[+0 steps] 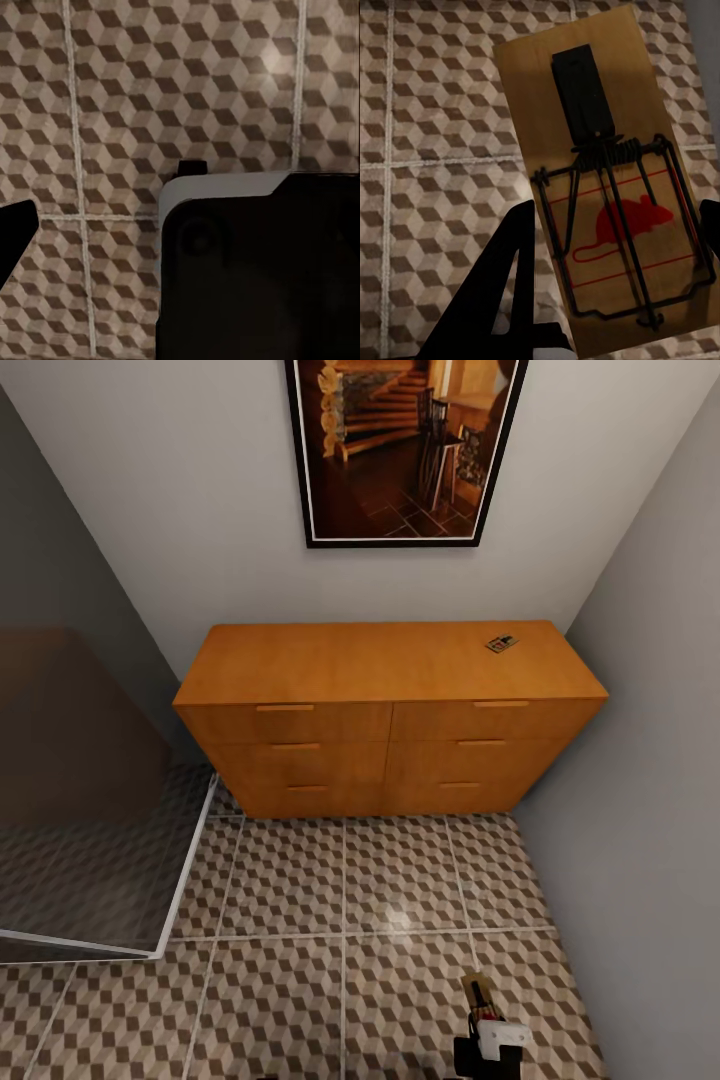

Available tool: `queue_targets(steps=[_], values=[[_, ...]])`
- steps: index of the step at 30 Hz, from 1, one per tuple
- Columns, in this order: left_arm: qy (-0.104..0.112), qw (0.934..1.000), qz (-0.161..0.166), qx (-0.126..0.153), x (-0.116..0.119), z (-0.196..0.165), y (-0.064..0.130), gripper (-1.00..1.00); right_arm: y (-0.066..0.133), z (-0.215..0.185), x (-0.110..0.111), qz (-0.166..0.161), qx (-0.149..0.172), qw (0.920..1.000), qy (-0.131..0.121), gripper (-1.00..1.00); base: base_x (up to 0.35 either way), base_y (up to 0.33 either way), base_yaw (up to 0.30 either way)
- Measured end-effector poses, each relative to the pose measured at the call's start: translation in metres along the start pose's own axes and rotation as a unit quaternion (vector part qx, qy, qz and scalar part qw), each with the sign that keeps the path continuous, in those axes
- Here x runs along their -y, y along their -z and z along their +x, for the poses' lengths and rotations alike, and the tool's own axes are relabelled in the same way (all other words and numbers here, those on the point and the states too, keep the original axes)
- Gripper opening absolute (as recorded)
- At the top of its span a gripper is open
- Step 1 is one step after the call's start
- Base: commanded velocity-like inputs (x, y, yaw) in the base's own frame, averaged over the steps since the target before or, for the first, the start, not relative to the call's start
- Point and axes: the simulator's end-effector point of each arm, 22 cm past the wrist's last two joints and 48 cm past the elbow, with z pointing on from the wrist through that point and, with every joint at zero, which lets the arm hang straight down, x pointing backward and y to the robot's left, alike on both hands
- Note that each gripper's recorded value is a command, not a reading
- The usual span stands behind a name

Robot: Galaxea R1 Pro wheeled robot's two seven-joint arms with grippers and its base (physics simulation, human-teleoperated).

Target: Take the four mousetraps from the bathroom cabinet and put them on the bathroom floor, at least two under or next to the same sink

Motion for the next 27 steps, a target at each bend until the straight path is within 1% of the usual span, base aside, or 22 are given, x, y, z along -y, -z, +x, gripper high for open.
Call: queue_targets(steps=[3,6,8,9,11,12,14,18,19,22,23,27], values=[[0.003,0.9997,0.023,-0.004,0.021,-0.031,-0.004,1.0,0.0,0.0,0.0,-0.001,0.0,1.0,0.0,-1.0,0.0,0.0,0.0],[0.005,0.9986,0.052,0.006,0.048,-0.076,-0.002,1.0,0.0,0.0,0.002,0.0,0.0,1.0,0.001,-1.0,0.0,0.0,0.0],[0.007,0.9979,0.064,0.013,0.057,-0.095,0.0,1.0,0.0,0.0,0.003,0.0,0.0,1.0,0.001,-1.0,0.0,0.0,0.0],[0.007,0.9973,0.072,0.017,0.065,-0.111,0.004,1.0,-0.001,0.0,0.005,0.001,0.0,1.0,0.002,-1.0,0.0,0.0,0.0],[0.009,0.9969,0.075,0.02,0.07,-0.128,0.008,1.0,-0.001,0.0,0.006,0.001,0.0,1.0,0.003,-1.0,0.0,0.0,0.0],[0.012,0.997,0.074,0.021,0.071,-0.142,0.011,1.0,-0.001,0.0,0.007,0.002,0.0,1.0,0.003,-1.0,0.0,0.0,0.0],[0.019,0.9971,0.069,0.024,0.072,-0.172,0.021,1.0,-0.001,0.0,0.007,0.002,0.0,1.0,0.003,-1.0,0.0,0.0,0.0],[0.018,0.9961,0.078,0.036,0.08,-0.211,0.041,1.0,-0.001,0.0,0.008,0.002,0.0,1.0,0.004,-1.0,0.0,0.0,0.0],[0.016,0.9955,0.084,0.042,0.084,-0.226,0.049,1.0,-0.001,0.0,0.008,0.002,0.0,1.0,0.004,-1.0,0.0,0.0,0.0],[0.011,0.9938,0.098,0.052,0.093,-0.253,0.069,1.0,-0.001,0.001,0.009,0.003,0.0,1.0,0.004,-1.0,0.0,0.0,0.0],[0.009,0.9928,0.105,0.056,0.099,-0.264,0.079,1.0,-0.001,0.001,0.009,0.003,0.0,1.0,0.004,-1.0,0.0,0.0,0.0],[0.003,0.9902,0.126,0.061,0.115,-0.291,0.102,1.0,-0.001,0.001,0.009,0.003,0.0,1.0,0.004,-1.0,0.0,0.0,0.0]])
